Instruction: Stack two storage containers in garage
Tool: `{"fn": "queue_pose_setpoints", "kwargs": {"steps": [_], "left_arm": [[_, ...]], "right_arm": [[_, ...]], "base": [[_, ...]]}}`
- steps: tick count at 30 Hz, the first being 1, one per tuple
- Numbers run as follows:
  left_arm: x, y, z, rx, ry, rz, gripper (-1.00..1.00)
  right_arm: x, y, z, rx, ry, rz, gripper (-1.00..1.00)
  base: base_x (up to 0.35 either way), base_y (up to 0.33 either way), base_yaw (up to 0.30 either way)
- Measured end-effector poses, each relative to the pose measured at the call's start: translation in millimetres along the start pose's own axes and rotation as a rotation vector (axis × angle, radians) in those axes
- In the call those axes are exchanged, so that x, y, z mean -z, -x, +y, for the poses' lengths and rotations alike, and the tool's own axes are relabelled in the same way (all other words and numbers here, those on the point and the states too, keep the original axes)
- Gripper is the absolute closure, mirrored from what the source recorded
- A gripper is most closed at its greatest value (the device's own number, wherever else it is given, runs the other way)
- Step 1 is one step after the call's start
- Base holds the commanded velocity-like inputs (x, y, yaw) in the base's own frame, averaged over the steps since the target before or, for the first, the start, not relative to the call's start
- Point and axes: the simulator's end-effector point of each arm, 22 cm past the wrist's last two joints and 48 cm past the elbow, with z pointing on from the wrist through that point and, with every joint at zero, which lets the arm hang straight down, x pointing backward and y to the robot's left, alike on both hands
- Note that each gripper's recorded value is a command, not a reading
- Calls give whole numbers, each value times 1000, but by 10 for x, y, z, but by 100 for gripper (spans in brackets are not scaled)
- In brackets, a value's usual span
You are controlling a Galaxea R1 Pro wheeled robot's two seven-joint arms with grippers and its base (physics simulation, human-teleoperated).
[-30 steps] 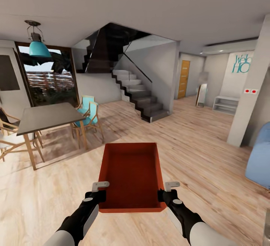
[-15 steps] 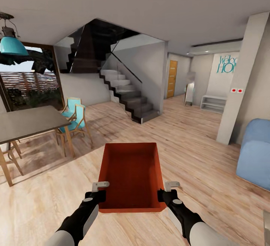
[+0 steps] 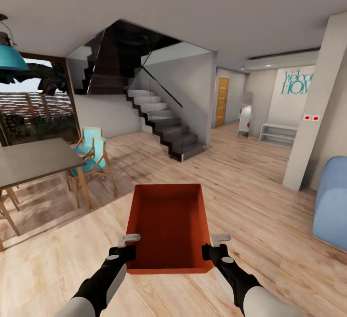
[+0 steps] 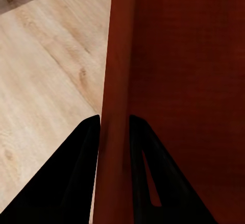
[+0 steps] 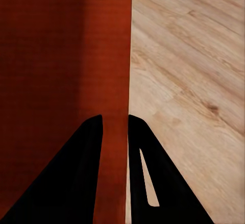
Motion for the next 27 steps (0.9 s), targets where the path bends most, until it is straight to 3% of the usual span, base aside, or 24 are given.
{"fn": "queue_pose_setpoints", "kwargs": {"steps": [6,27], "left_arm": [[0,3,-1,0,0,-1,100],[0,3,-5,0,0,-1,100]], "right_arm": [[0,1,-1,-1,0,-1,100],[0,1,-5,-1,0,-1,100]], "base": [[324,0,-56],[324,0,-277]]}}
